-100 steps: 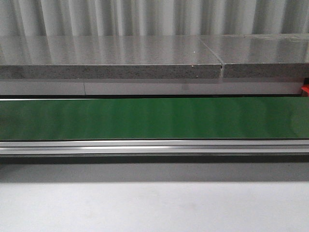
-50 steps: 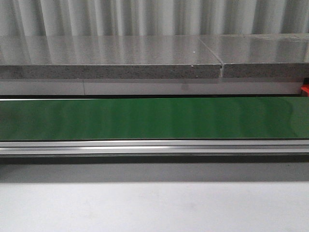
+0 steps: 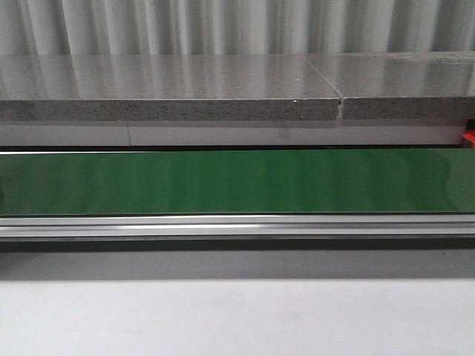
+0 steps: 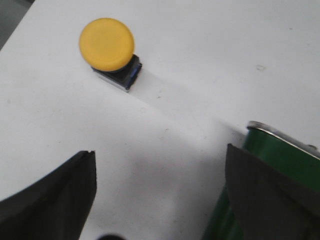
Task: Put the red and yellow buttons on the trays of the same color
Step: 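Grasp the yellow push button with the left gripper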
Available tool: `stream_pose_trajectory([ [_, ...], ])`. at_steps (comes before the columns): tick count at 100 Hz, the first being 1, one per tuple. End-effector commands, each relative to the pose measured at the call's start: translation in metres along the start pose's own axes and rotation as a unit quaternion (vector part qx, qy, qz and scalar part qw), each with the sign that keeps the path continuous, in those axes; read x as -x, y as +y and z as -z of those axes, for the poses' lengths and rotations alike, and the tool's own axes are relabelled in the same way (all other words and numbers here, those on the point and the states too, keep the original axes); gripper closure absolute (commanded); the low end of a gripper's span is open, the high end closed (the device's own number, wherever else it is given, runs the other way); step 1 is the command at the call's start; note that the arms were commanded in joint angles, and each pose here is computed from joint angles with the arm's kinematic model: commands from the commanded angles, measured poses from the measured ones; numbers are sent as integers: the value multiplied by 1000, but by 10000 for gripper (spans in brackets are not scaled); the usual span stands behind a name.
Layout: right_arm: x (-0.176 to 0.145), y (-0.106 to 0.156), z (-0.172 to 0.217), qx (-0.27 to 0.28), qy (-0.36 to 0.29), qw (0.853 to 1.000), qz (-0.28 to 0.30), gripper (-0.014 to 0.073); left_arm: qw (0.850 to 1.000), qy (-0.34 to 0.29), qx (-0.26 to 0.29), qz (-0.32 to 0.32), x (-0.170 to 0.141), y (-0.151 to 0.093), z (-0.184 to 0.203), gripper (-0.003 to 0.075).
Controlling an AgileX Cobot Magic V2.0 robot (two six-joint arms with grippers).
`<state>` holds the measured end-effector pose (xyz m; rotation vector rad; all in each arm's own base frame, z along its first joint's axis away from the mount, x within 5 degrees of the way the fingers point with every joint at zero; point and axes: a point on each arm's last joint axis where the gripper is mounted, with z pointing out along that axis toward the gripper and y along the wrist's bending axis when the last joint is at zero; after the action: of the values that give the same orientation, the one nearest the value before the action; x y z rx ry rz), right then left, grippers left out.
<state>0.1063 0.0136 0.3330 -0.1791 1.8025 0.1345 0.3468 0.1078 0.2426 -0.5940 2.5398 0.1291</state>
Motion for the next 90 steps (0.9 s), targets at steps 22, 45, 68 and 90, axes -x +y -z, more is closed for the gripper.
stream_pose_trajectory([
  [22,11,-2,3,-14,-31,999,-3,663,998,-43,5,41,32,22,-14,195],
  [45,11,-2,3,-14,-31,999,-3,663,999,-34,6,35,51,21,-41,195],
  [68,11,-2,3,-14,-31,999,-3,663,998,-44,7,38,69,22,-59,195],
  [90,11,-2,3,-14,-31,999,-3,663,998,-48,6,38,77,21,-66,205],
])
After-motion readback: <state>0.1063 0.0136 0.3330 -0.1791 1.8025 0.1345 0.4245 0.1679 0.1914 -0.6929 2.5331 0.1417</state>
